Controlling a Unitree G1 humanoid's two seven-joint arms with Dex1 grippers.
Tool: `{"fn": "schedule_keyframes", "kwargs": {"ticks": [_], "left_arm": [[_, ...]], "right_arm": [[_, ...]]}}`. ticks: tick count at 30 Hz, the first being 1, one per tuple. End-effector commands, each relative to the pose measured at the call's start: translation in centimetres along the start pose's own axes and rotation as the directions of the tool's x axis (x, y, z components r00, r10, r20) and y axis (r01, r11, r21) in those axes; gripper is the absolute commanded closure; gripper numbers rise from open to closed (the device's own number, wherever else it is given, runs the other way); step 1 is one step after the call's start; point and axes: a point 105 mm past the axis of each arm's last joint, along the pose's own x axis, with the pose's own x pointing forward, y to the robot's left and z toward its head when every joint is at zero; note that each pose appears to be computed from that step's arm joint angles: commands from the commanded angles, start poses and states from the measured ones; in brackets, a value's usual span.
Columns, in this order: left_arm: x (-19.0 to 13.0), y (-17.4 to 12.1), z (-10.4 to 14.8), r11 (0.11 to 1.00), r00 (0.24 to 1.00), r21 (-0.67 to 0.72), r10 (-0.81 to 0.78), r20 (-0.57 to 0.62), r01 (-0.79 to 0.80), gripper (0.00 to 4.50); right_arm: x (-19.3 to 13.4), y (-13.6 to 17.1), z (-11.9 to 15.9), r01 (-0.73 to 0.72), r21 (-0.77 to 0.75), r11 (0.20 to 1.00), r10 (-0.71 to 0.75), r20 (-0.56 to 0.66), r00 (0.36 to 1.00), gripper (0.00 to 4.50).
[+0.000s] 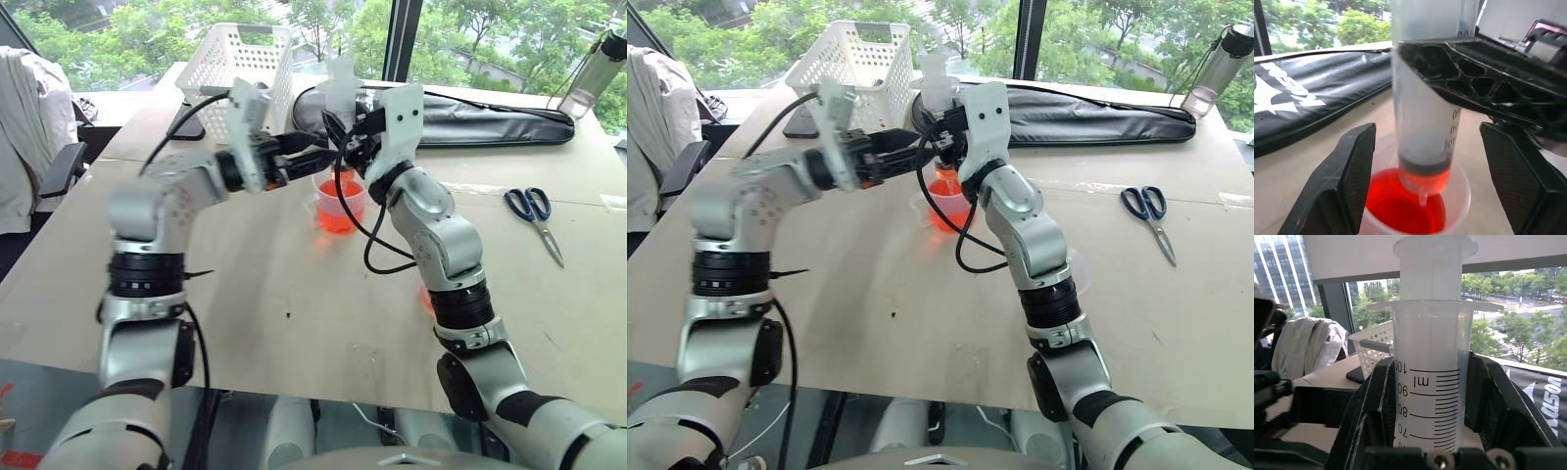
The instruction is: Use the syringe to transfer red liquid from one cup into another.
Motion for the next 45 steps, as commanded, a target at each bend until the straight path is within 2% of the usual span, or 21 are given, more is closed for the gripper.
{"fn": "schedule_keyframes", "kwargs": {"ticks": [1, 5, 15, 19, 27, 28, 29, 30, 33, 34, 39, 45], "left_arm": [[-2.0, -0.6, 2.2, 0.996, 0.996, -0.047, -0.071, 0.047, 0.073, 1.07], [-1.7, 0.0, 3.2, 0.998, 0.997, -0.052, -0.034, 0.067, 0.038, 1.07], [1.7, -0.3, 4.5, 0.999, 0.996, -0.043, -0.015, 0.083, 0.019, 1.07], [2.4, 0.1, 5.0, 0.999, 0.995, -0.036, 0.008, 0.099, -0.004, 0.0], [3.3, 0.1, 4.2, 1.0, 0.998, -0.003, 0.009, 0.061, -0.009, 0.0], [3.3, 0.1, 4.1, 1.0, 0.998, -0.002, 0.007, 0.06, -0.006, 0.51], [3.4, 0.0, 4.1, 1.0, 0.998, 0.0, 0.005, 0.061, -0.005, 0.7], [3.5, -0.1, 4.1, 1.0, 0.998, 0.001, 0.0, 0.06, 0.0, 1.11], [3.6, -0.3, 3.9, 1.0, 0.998, 0.003, -0.013, 0.054, 0.013, 2.5], [3.7, -0.4, 3.8, 1.0, 0.998, 0.003, -0.016, 0.053, 0.016, 2.75], [3.8, -0.5, 3.6, 1.0, 0.998, 0.002, -0.021, 0.052, 0.02, 2.79], [3.3, 0.1, 4.3, 1.0, 0.996, 0.012, 0.006, 0.085, -0.007, 2.96]], "right_arm": [[0.1, 0.5, 1.7, -0.021, -0.022, 1.0, 0.022, 0.064, 0.998, 2.96], [0.2, 0.5, 1.7, -0.024, -0.035, 0.999, 0.026, 0.068, 0.997, 2.96], [0.0, 1.6, 1.6, -0.064, -0.095, 0.993, 0.071, 0.071, 0.995, 2.97], [0.0, 1.8, 1.7, -0.064, -0.105, 0.992, 0.072, 0.076, 0.995, 2.97], [0.0, 1.9, 1.8, -0.06, -0.115, 0.992, 0.07, 0.084, 0.994, 2.97], [0.0, 1.9, 1.8, -0.06, -0.116, 0.991, 0.07, 0.085, 0.994, 2.97], [0.0, 1.9, 1.9, -0.06, -0.117, 0.991, 0.07, 0.086, 0.994, 2.97], [0.0, 1.9, 1.9, -0.06, -0.118, 0.991, 0.07, 0.087, 0.994, 2.97], [-0.1, 1.9, 1.9, -0.059, -0.118, 0.991, 0.07, 0.09, 0.993, 2.97], [-0.1, 2.0, 2.0, -0.063, -0.118, 0.991, 0.074, 0.092, 0.993, 2.97], [-0.1, 1.9, 2.0, -0.075, -0.107, 0.991, 0.084, 0.09, 0.992, 2.97], [-0.5, 0.8, 1.8, -0.056, -0.095, 0.994, 0.063, 0.077, 0.995, 0.08]]}}
